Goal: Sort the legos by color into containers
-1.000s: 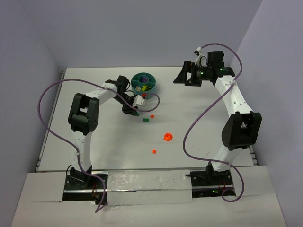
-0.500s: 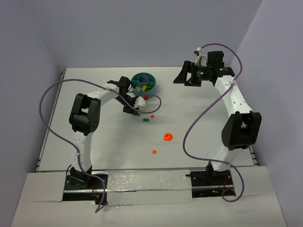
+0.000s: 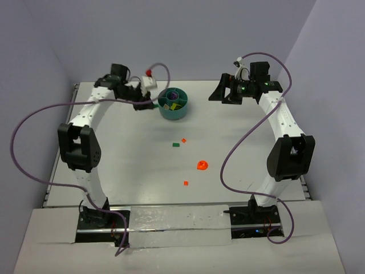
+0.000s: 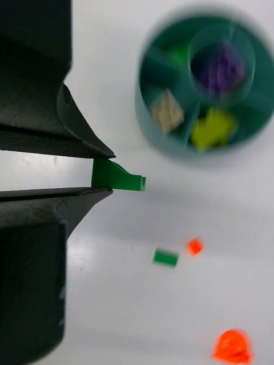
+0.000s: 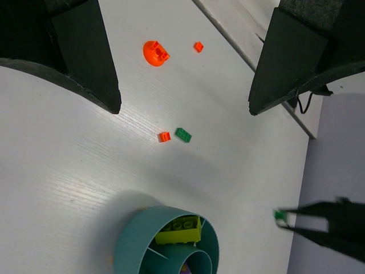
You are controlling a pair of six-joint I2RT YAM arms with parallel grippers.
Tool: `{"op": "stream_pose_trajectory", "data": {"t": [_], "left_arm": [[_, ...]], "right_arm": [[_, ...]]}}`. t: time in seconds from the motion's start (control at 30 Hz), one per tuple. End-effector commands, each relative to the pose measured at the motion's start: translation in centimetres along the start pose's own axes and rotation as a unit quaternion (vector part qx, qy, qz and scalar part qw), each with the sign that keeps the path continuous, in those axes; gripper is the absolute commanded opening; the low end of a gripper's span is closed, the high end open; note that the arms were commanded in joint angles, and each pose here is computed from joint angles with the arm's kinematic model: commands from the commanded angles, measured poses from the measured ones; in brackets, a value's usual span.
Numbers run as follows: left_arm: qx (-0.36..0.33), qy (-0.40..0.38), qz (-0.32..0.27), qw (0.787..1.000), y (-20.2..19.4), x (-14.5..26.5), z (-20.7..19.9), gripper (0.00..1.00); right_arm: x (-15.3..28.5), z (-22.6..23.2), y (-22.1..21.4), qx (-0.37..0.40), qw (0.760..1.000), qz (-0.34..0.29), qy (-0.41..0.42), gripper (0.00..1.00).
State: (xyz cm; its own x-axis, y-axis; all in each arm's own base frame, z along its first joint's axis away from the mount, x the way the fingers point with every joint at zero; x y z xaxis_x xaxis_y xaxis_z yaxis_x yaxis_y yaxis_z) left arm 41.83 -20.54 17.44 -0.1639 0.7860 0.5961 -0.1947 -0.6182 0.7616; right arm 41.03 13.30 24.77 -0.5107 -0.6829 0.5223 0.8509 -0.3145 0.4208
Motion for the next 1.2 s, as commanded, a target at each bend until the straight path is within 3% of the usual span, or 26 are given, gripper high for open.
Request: {"op": "stream_pose_trajectory", "data": {"t": [0.0, 0.1, 0.27, 0.83, 1.17], "left_arm": [[0.115, 0.116, -0.071, 0.984, 3.0, 5.4, 6.4, 0.00], [0.146, 0.184, -0.041, 0.971, 1.2, 5.5, 10.5, 0.00], [0.182, 0.233, -0.046, 0.954, -0.2, 4.4, 14.6, 0.00], [0.171, 0.225, -0.027, 0.959, -1.2, -3.3, 16.4, 0.07], [0.178, 0.234, -0.032, 0.955, -1.2, -5.0, 17.3, 0.10]], "right_arm": [[0.6, 0.8, 1.5, 0.016, 1.000, -0.020, 0.007, 1.00], [0.5, 0.8, 1.7, 0.017, 1.000, -0.022, 0.005, 1.00], [0.5, 0.7, 1.7, 0.017, 1.000, -0.022, 0.003, 1.00], [0.0, 0.5, 2.0, 0.007, 1.000, -0.017, 0.007, 1.00], [-0.2, 0.5, 1.7, 0.005, 1.000, -0.011, 0.013, 1.00]]}}
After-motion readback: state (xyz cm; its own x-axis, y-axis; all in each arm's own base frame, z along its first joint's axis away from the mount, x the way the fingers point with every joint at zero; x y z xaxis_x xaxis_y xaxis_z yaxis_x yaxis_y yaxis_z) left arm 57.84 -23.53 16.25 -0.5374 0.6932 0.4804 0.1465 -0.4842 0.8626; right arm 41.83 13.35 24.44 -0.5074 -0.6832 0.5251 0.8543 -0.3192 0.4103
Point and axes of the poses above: each gripper's point midway between its finger pads, its own x axis back along the fingers, its own z axis along the line the jaws close on, y = z × x, the point moved 1 cm from there along x, back along the fingers, and after that the axes turned 15 degrees about -x, right-handed, at the moved point
